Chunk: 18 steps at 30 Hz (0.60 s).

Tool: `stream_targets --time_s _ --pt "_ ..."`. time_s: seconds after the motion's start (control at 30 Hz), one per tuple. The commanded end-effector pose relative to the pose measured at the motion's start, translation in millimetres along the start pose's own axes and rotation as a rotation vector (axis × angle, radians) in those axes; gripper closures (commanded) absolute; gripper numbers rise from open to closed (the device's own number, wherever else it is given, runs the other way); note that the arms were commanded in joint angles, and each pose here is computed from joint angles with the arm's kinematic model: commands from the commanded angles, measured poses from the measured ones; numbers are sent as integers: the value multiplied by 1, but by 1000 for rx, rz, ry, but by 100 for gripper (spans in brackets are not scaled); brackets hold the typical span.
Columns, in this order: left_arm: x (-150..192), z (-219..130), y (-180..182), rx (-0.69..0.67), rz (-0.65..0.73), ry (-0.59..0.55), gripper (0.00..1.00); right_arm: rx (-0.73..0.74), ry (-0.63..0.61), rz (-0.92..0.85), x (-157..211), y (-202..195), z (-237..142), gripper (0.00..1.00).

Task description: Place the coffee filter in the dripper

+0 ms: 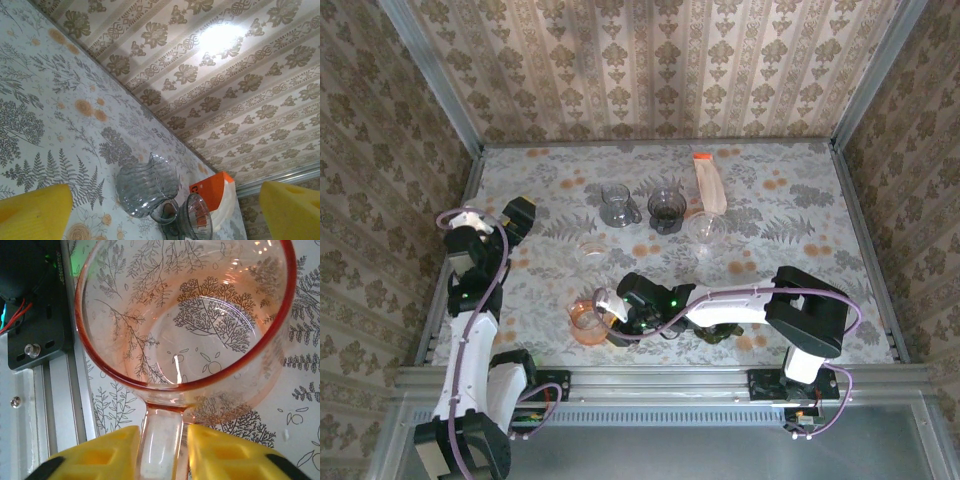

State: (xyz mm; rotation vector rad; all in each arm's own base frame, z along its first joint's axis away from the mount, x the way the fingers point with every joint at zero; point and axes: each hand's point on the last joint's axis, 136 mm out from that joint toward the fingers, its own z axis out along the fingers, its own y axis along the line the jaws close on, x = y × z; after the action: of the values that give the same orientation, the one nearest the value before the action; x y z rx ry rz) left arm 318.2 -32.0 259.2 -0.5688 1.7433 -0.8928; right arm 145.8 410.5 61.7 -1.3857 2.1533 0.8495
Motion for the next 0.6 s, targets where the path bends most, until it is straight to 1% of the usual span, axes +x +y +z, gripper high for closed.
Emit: stream_targets --time_s 0.0,0.17,0.33,0.47,0.57 --pt "-1 -1 -12 47 14 -6 3 -23 -6 -26 -4 9 -4 73" --pt "3 0 -14 41 19 10 4 -11 -1 -46 -2 10 -10 82" --pt "9 2 -27 64 55 26 5 1 -8 -49 0 10 -19 88" --pt "17 2 -37 90 62 42 6 35 -13 -55 2 9 -37 91" --pt "22 0 -46 116 63 58 6 86 -20 -64 5 5 -58 93"
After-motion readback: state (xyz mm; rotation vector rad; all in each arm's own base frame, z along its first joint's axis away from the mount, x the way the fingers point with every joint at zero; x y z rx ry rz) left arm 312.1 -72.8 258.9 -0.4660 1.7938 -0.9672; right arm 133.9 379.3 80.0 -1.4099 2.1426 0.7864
